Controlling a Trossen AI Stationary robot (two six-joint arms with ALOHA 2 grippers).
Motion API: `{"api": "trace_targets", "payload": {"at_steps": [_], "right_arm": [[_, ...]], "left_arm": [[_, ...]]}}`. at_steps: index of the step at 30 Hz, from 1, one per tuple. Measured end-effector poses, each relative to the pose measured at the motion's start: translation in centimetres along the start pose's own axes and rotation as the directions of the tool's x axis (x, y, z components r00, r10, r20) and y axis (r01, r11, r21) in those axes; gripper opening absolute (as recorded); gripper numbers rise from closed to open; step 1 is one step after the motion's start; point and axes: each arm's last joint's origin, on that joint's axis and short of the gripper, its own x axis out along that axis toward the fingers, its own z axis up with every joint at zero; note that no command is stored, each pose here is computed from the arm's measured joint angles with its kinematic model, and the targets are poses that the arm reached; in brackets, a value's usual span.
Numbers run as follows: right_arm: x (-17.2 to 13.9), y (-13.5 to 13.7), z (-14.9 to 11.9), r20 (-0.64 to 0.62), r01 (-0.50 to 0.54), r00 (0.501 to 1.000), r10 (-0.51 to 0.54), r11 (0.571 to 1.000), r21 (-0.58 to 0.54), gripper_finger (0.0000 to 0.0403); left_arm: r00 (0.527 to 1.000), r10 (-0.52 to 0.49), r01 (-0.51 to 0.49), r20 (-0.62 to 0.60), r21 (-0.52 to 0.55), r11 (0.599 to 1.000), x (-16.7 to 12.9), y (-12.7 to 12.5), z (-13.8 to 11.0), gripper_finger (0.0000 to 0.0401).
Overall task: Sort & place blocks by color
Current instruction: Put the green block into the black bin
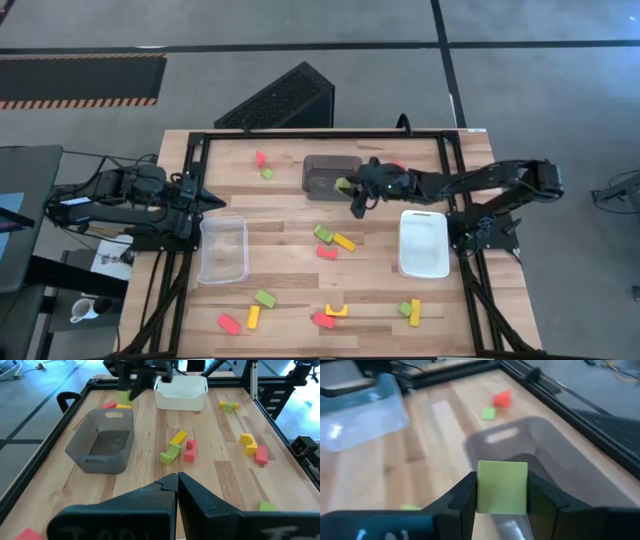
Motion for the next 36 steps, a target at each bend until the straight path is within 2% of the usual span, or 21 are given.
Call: {"api": "trace_targets", "payload": {"at_steps": [3,9,13,20,22,26,30,36], "right_arm": [[0.2,-1.5,0.2,-0.003,0.031,1.0,-0.031,0.999,0.03,0.0147],[0.4,-4.1,0.3,-0.118,-0.004,0.993,0.017,0.994,0.112,0.0158],[0.2,-4.4,0.7,-0.188,0.009,0.982,0.008,0.996,0.092,0.0158],[0.2,-3.8,3.4,-0.223,-0.001,0.975,0.012,0.999,0.051,0.0153],[0.4,-3.7,3.8,-0.267,-0.001,0.964,0.011,0.999,0.036,0.0156],[2.2,-3.2,4.3,-0.336,-0.013,0.942,0.01,1.0,-0.006,0.016],[4.3,-3.0,3.2,-0.442,-0.024,0.897,0.001,0.999,-0.047,0.0156],[7.2,-3.0,1.5,-0.5,-0.02,0.866,-0.007,0.999,-0.049,0.0159]], "left_arm": [[1.0,0.0,0.0,0.0,0.0,1.0,0.0,0.0,0.0,0.0],[1.0,0.0,0.0,0.0,0.0,1.0,0.0,0.0,0.0,0.0],[1.0,0.0,0.0,0.0,0.0,1.0,0.0,0.0,0.0,0.0],[1.0,0.0,0.0,0.0,0.0,1.0,0.0,0.0,0.0,0.0],[1.0,0.001,-0.001,0.0,0.0,1.0,0.0,0.0,0.0,0.0],[1.0,0.0,0.0,-0.001,0.0,1.0,0.0,0.0,0.0,0.0],[1.0,0.0,0.0,0.0,0.0,1.0,0.0,0.0,0.0,0.0],[1.0,0.0,0.0,0.0,0.0,1.0,0.0,0.0,0.0,0.0]]}}
